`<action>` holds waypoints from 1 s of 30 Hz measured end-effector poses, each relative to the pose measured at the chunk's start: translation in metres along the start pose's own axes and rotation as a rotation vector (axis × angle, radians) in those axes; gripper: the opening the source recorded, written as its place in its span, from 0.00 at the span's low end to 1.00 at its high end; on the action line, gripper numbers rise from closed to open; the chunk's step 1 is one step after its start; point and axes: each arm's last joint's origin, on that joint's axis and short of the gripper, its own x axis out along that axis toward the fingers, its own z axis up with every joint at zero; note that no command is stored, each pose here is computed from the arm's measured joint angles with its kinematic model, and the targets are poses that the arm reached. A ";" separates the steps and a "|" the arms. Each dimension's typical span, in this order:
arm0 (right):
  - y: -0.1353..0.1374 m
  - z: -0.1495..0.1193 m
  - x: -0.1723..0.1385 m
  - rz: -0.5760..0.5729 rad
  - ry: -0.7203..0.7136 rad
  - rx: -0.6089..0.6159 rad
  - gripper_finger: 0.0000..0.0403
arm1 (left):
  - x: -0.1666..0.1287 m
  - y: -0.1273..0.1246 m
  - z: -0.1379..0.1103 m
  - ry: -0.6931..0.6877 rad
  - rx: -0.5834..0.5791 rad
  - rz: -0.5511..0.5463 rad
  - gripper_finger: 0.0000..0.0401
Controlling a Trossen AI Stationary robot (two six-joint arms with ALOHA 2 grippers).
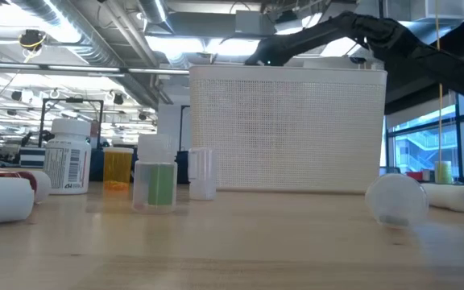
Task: Pick & place medical supplies in basket/bin
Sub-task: Put the white mailer bag into the white bin
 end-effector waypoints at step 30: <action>0.029 -0.046 -0.140 0.084 -0.350 -0.085 0.74 | 0.000 0.000 -0.005 0.052 0.015 -0.001 0.43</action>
